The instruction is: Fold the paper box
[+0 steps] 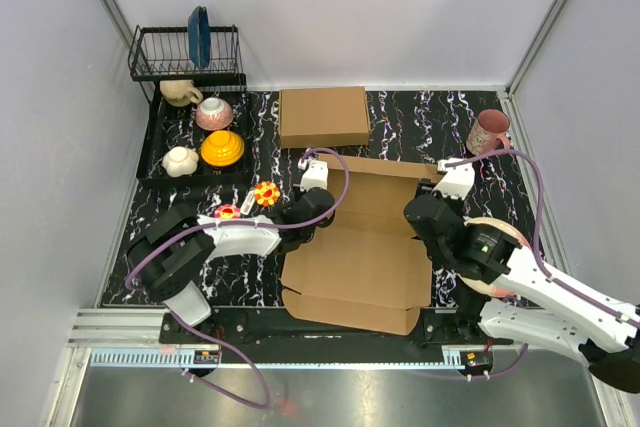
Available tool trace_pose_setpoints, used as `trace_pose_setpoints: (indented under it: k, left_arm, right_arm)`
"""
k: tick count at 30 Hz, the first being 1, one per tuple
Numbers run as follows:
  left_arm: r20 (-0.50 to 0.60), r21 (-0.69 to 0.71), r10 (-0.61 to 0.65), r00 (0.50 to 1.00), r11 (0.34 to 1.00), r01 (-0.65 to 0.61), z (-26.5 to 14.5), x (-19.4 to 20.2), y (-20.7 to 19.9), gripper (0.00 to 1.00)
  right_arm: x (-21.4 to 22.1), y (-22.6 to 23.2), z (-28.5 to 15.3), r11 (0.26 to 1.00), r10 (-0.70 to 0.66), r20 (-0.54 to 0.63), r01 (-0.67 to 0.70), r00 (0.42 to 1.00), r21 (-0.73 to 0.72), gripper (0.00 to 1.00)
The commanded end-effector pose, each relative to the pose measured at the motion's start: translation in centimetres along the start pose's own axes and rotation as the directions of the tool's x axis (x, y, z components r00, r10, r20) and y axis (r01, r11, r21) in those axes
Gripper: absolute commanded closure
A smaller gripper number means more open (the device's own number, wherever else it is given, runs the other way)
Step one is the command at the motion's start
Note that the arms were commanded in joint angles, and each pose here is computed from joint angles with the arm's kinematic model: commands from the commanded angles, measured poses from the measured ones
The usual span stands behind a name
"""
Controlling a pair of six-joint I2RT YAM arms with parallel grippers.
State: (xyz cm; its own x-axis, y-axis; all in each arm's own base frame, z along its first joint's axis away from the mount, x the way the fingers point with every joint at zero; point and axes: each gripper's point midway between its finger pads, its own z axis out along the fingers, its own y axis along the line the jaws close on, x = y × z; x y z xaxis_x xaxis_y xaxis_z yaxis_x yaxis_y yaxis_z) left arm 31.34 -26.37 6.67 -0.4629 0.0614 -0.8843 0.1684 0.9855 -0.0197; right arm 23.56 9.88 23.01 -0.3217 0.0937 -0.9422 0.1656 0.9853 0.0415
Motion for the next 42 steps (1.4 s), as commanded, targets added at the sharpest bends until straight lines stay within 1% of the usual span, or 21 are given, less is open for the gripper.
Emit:
trace_pose_setpoints:
  k: [1,2,3,5,10,15,19,21,22,24,25,26,28,31,33,35,36,38,39,40,42]
  left_arm:
    - [-0.081,-0.059,0.039,0.996,0.997,-0.044,-0.6,2.1,2.2,1.0]
    - [-0.08,-0.07,0.034,0.996,0.997,-0.039,-0.5,2.1,2.4,1.0]
    - [-0.079,-0.076,0.026,0.997,0.997,-0.032,-0.6,2.1,2.5,1.0]
    - [-0.061,-0.102,0.01,0.998,0.995,-0.017,-0.7,1.9,3.0,1.0]
    - [-0.042,-0.146,-0.009,0.999,0.989,0.003,-1.0,1.5,4.5,1.0]
    - [-0.021,-0.15,-0.026,0.999,0.988,0.023,-1.2,0.5,4.9,1.0]
    - [-0.013,-0.153,-0.023,1.0,0.988,0.02,-1.2,0.4,5.0,1.0]
    - [-0.008,-0.15,-0.024,1.0,0.988,0.022,-1.1,0.4,4.9,1.0]
    - [-0.009,-0.149,-0.023,1.0,0.989,0.021,-1.1,0.4,4.9,1.0]
    - [-0.008,-0.143,-0.017,1.0,0.99,0.016,-0.9,0.3,4.7,1.0]
    - [-0.009,-0.142,-0.011,1.0,0.99,0.01,-0.9,0.3,4.7,1.0]
    - [-0.004,-0.139,-0.004,1.0,0.99,0.004,-0.8,-0.2,4.4,1.0]
    - [-0.005,-0.14,0.006,1.0,0.99,-0.006,-0.6,-0.4,4.3,1.0]
    - [-0.001,-0.137,0.02,1.0,0.99,-0.02,-0.3,-0.9,3.9,1.0]
    - [0.003,-0.135,0.028,1.0,0.991,-0.027,-0.1,-1.3,3.7,1.0]
    - [0.008,-0.133,0.036,0.999,0.991,-0.035,0.0,-1.7,3.5,1.0]
    - [0.006,-0.136,0.043,0.999,0.99,-0.042,0.0,-1.7,3.5,1.0]
    - [0.008,-0.138,0.05,0.999,0.989,-0.049,0.1,-1.9,3.5,1.0]
    - [0.011,-0.14,0.052,0.999,0.989,-0.05,0.1,-2.0,3.5,1.0]
    - [0.012,-0.142,0.052,0.999,0.989,-0.05,0.1,-2.0,3.5,1.0]
    - [0.016,-0.147,0.054,0.998,0.988,-0.051,0.0,-2.1,3.7,1.0]
  right_arm:
    - [5.5,-0.1,0.6,0.996,0.084,-0.135,-0.08,0.987,0.033,0.46]
    - [6.7,0.5,0.5,0.994,0.107,-0.174,-0.107,0.979,0.013,0.48]
    - [7.3,0.7,0.6,0.992,0.122,-0.188,-0.123,0.975,0.008,0.49]
    - [8.3,1.0,0.7,0.991,0.129,-0.208,-0.13,0.97,0.009,0.49]
    - [8.5,0.5,1.2,0.992,0.126,-0.186,-0.119,0.974,0.05,0.48]
    - [10.3,0.5,1.8,0.978,0.202,-0.2,-0.188,0.959,0.085,0.48]
    - [11.7,0.5,3.0,0.973,0.22,-0.205,-0.201,0.954,0.111,0.42]
    - [11.9,1.3,3.7,0.968,0.246,-0.203,-0.23,0.948,0.096,0.39]
    - [12.5,0.8,4.2,0.968,0.241,-0.209,-0.221,0.948,0.116,0.39]
    - [12.7,1.3,5.0,0.961,0.271,-0.214,-0.252,0.939,0.111,0.39]
    - [13.3,1.2,5.4,0.965,0.256,-0.225,-0.237,0.94,0.11,0.39]
    - [12.9,1.6,6.1,0.957,0.289,-0.213,-0.273,0.933,0.101,0.39]
    - [13.3,1.3,6.8,0.958,0.283,-0.216,-0.264,0.935,0.113,0.39]
    - [12.9,1.4,7.7,0.958,0.283,-0.201,-0.267,0.938,0.104,0.41]
    - [11.6,2.1,7.9,0.957,0.29,-0.18,-0.282,0.94,0.07,0.41]
    - [10.8,2.3,7.5,0.967,0.253,-0.184,-0.251,0.95,0.035,0.4]
    - [9.0,2.4,6.9,0.959,0.283,-0.153,-0.284,0.947,0.012,0.39]
    - [7.6,1.3,5.9,0.961,0.275,-0.123,-0.276,0.953,0.012,0.33]
    - [5.3,0.8,5.0,0.947,0.319,-0.075,-0.321,0.945,-0.01,0.32]
    - [4.9,-0.6,4.5,0.952,0.307,-0.049,-0.306,0.951,0.024,0.29]
    - [2.6,-2.0,3.4,0.939,0.343,0.01,-0.343,0.939,0.037,0.29]
